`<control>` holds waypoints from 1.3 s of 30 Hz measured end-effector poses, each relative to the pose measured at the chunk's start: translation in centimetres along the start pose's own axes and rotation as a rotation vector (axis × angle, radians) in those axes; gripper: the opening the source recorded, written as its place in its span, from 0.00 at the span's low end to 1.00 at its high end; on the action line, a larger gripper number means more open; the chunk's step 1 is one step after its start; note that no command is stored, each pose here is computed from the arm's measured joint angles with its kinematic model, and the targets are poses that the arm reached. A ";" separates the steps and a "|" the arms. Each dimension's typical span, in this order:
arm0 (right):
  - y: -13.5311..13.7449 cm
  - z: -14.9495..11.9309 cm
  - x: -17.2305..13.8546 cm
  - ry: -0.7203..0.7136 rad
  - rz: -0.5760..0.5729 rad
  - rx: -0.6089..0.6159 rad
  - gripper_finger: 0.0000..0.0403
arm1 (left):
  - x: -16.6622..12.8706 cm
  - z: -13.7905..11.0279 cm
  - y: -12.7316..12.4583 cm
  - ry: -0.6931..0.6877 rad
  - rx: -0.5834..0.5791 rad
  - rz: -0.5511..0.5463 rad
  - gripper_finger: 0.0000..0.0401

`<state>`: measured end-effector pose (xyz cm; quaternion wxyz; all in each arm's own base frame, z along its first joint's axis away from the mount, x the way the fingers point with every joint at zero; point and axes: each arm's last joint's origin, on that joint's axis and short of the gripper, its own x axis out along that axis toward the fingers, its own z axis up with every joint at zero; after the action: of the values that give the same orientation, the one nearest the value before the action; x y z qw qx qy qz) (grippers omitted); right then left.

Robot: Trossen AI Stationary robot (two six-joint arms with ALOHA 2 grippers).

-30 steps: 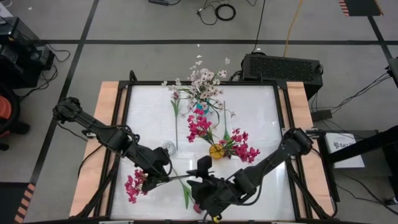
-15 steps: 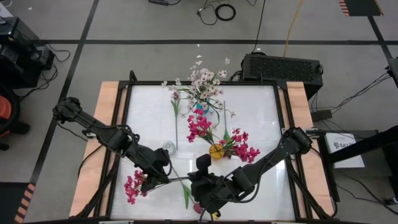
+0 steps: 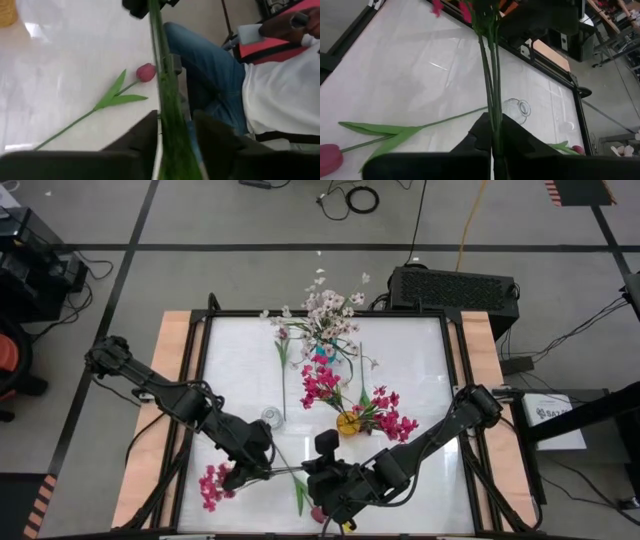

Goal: Sort flowers into vase by color
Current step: Put the pink flowers into the yellow vase

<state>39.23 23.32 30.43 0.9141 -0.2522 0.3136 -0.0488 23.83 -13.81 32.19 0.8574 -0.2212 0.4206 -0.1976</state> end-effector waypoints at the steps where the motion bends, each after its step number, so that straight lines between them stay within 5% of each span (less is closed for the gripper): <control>1: 0.0 0.0 0.0 0.000 0.000 0.001 0.01 | -0.2 0.0 -0.1 -0.008 0.009 -0.006 0.38; 8: -0.1 -0.1 -0.2 0.012 0.003 0.014 0.01 | -4.7 1.7 -1.8 -0.150 0.082 -0.070 0.63; 13: -0.9 -0.1 -2.5 0.026 0.012 0.044 0.01 | -10.2 2.9 -4.1 -0.332 0.276 -0.134 0.64; 18: -3.6 0.8 -8.1 -0.064 0.009 0.138 0.01 | -14.3 2.7 -5.1 -0.511 0.546 -0.017 0.63; 25: -7.0 0.3 -15.8 -0.163 -0.098 0.237 0.01 | -15.4 3.1 -5.4 -0.675 0.744 0.198 0.63; 32: -7.7 -1.4 -21.3 -0.217 -0.131 0.283 0.01 | -16.4 3.4 -5.7 -0.767 0.774 0.224 0.63; 39: -6.7 -2.4 -22.3 -0.296 -0.326 0.407 0.01 | -14.7 3.4 -5.6 -0.754 0.763 0.184 0.63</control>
<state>20.40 22.03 44.33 0.9618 -0.1152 0.1161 -0.2193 17.39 -9.97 46.40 0.9820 0.0879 0.0000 -0.1674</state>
